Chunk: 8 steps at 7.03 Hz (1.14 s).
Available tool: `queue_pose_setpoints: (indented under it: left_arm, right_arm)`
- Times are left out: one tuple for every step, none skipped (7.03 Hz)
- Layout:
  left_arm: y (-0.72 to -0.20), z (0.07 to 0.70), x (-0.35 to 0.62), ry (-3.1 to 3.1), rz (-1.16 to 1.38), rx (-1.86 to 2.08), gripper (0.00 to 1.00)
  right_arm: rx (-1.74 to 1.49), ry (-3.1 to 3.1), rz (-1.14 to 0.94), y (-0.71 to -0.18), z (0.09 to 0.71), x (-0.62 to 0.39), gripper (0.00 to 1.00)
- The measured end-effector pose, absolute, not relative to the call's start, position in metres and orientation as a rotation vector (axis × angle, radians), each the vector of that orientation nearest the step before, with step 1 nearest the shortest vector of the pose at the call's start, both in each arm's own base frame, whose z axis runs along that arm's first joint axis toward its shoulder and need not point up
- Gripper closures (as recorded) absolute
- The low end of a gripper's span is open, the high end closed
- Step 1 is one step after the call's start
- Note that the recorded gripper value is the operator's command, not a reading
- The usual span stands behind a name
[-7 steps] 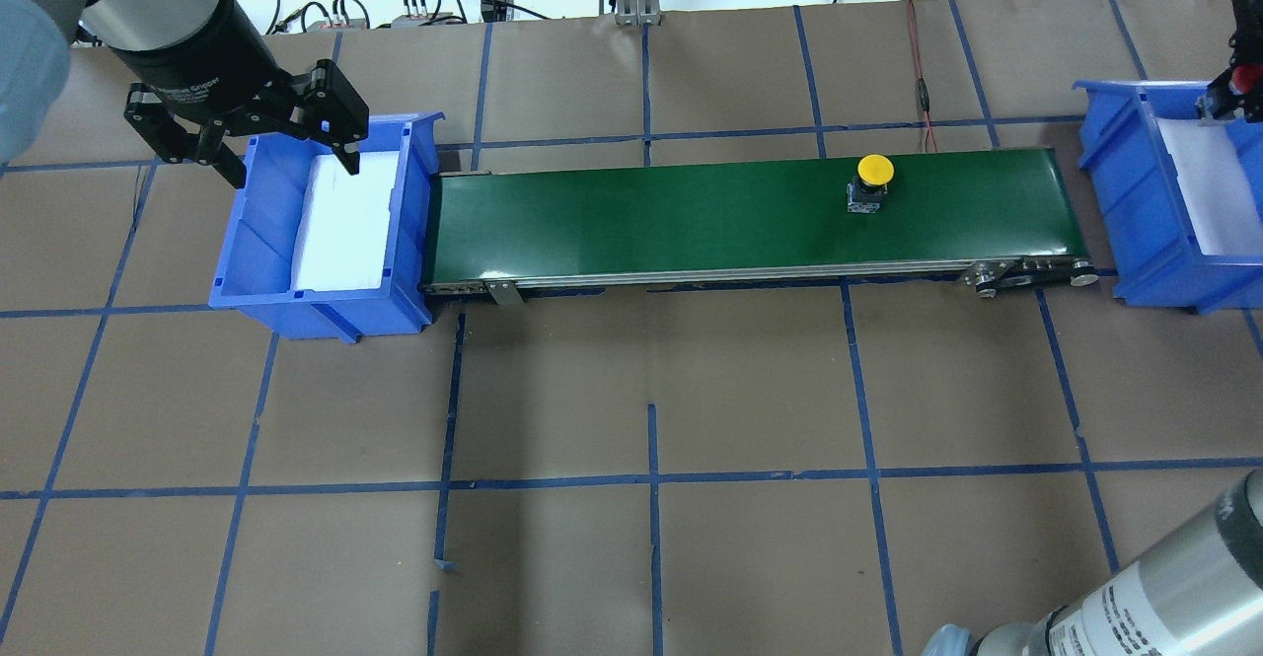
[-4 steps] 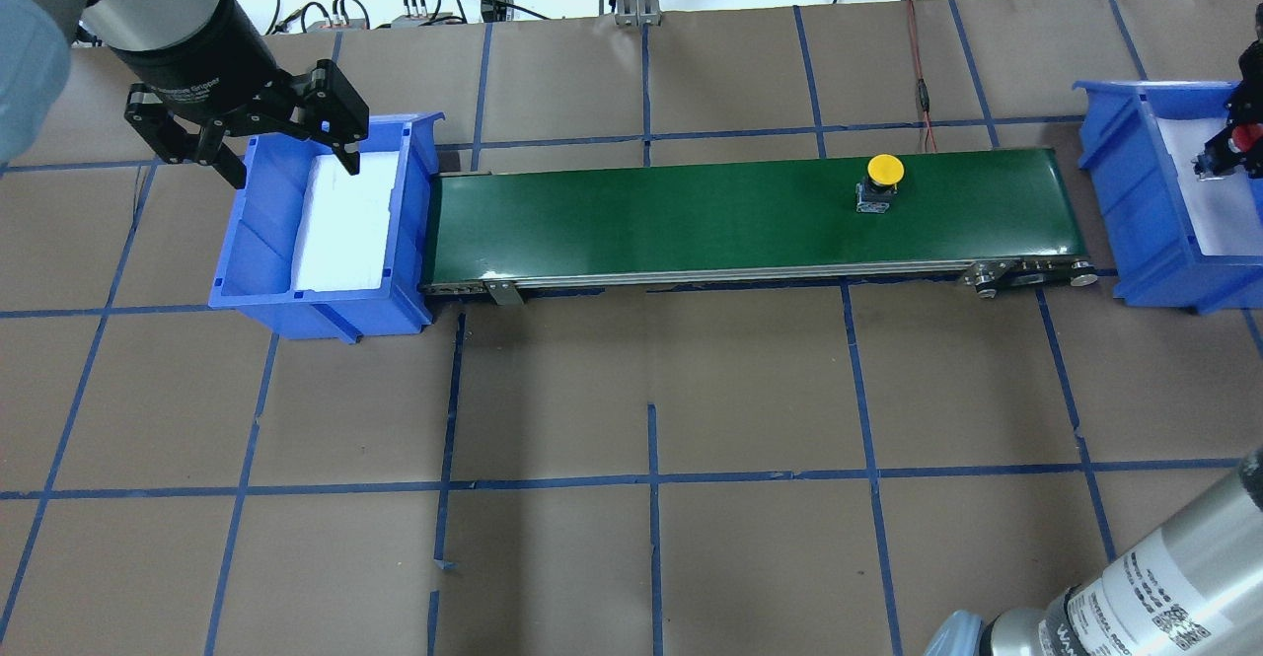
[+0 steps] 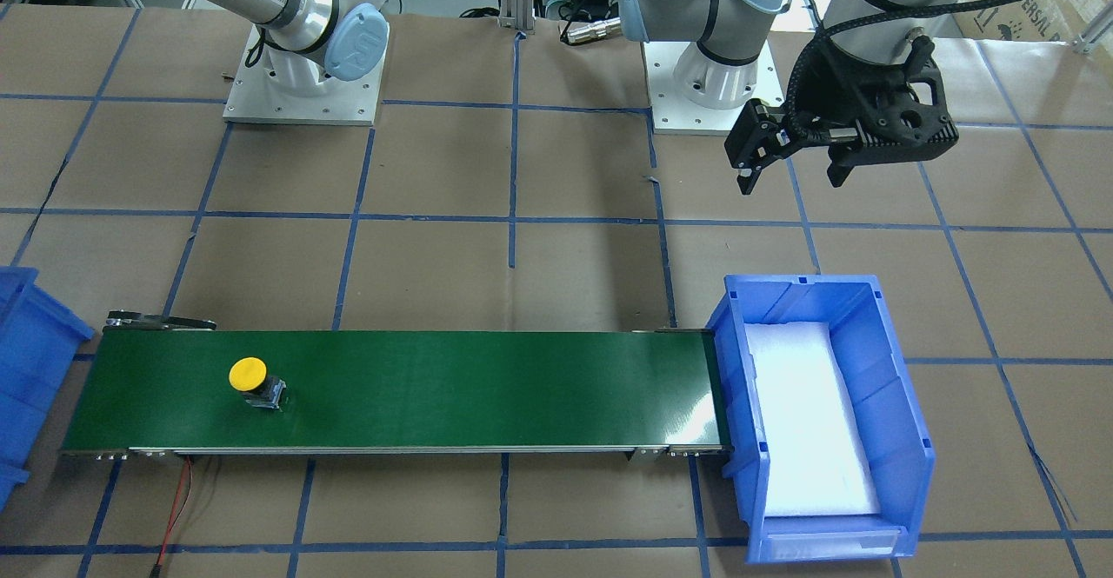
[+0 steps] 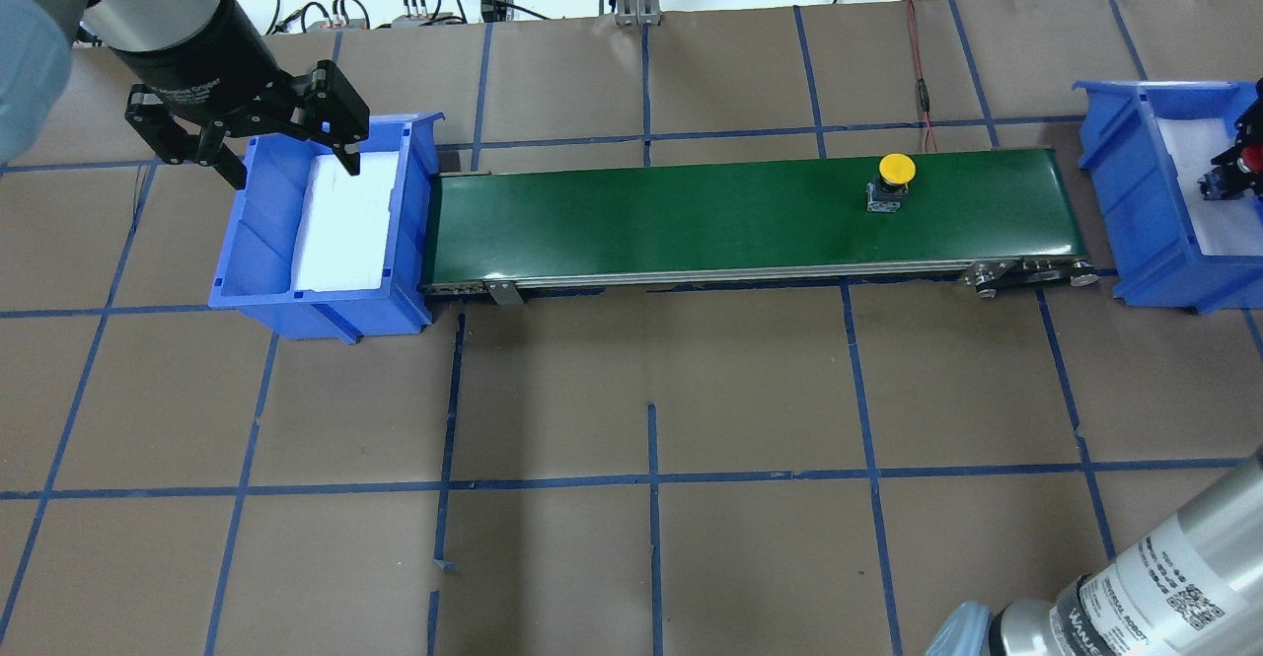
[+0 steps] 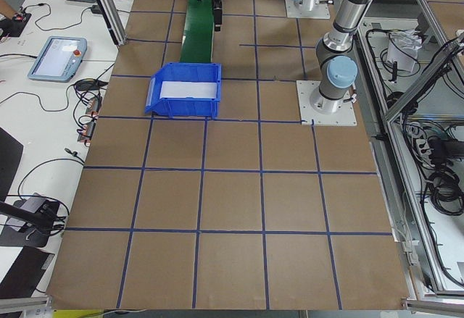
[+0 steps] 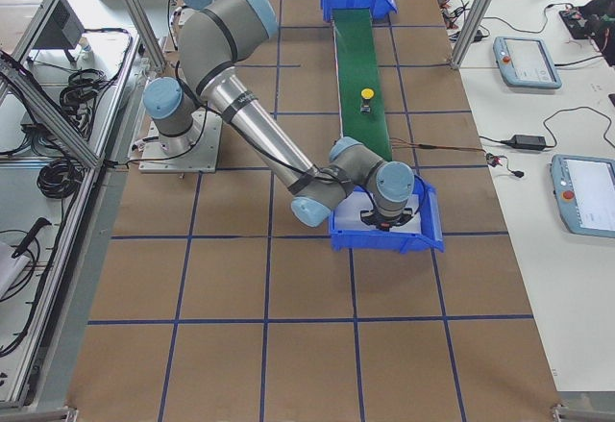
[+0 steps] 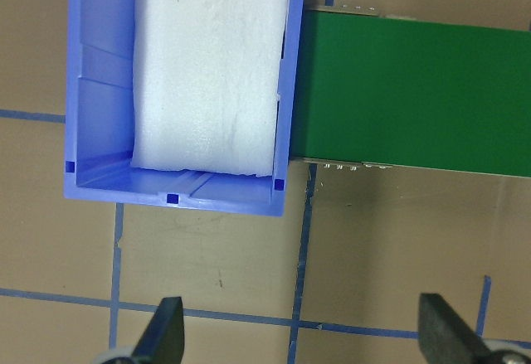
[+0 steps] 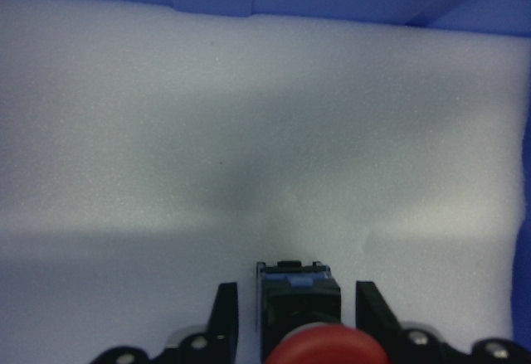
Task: Transport two buttons from left to right
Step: 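Carry the red button into the blue bin and release it, then return the right gripper to the belt and grasp the yellow button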
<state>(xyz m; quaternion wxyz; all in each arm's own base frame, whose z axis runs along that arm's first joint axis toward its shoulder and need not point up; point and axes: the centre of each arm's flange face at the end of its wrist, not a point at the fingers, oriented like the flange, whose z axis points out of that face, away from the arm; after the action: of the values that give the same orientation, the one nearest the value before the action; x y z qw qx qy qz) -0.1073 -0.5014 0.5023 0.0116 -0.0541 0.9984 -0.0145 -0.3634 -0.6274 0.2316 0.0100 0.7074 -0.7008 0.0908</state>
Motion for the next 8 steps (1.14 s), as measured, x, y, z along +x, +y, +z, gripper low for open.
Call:
queue_pose_setpoints:
  left_arm:
    - [-0.501,0.503,-0.107,3.113,-0.046,-0.169,0.0]
    - [-0.501,0.502,-0.107,3.113,-0.046,-0.169,0.0]
    - [-0.501,0.502,-0.107,3.113,-0.045,-0.169,0.0]
    - [-0.501,0.502,-0.107,3.113,-0.045,-0.169,0.0]
    - [-0.501,0.502,-0.107,3.113,-0.045,-0.169,0.0]
    - [-0.501,0.502,-0.107,3.113,-0.046,-0.169,0.0]
    - [-0.501,0.503,-0.107,3.113,-0.046,-0.169,0.0]
    - [-0.5,0.503,-0.107,3.113,-0.047,-0.169,0.0]
  right_arm:
    - [2.201,-2.174,0.287,-0.629,0.243,-0.361,0.0]
    - [2.195,-2.148,0.287,-0.631,0.263,-0.351,0.0]
    - [2.199,-2.114,0.288,-0.634,0.286,-0.333,0.0]
    - [2.223,-2.076,0.289,-0.643,0.305,-0.302,0.0]
    - [2.26,-2.03,0.287,-0.652,0.322,-0.259,0.0]
    - [2.283,-2.018,0.287,-0.657,0.33,-0.212,0.0]
    - [2.279,-2.055,0.291,-0.654,0.329,-0.171,0.0]
    - [2.267,-2.108,0.297,-0.645,0.323,-0.145,0.0]
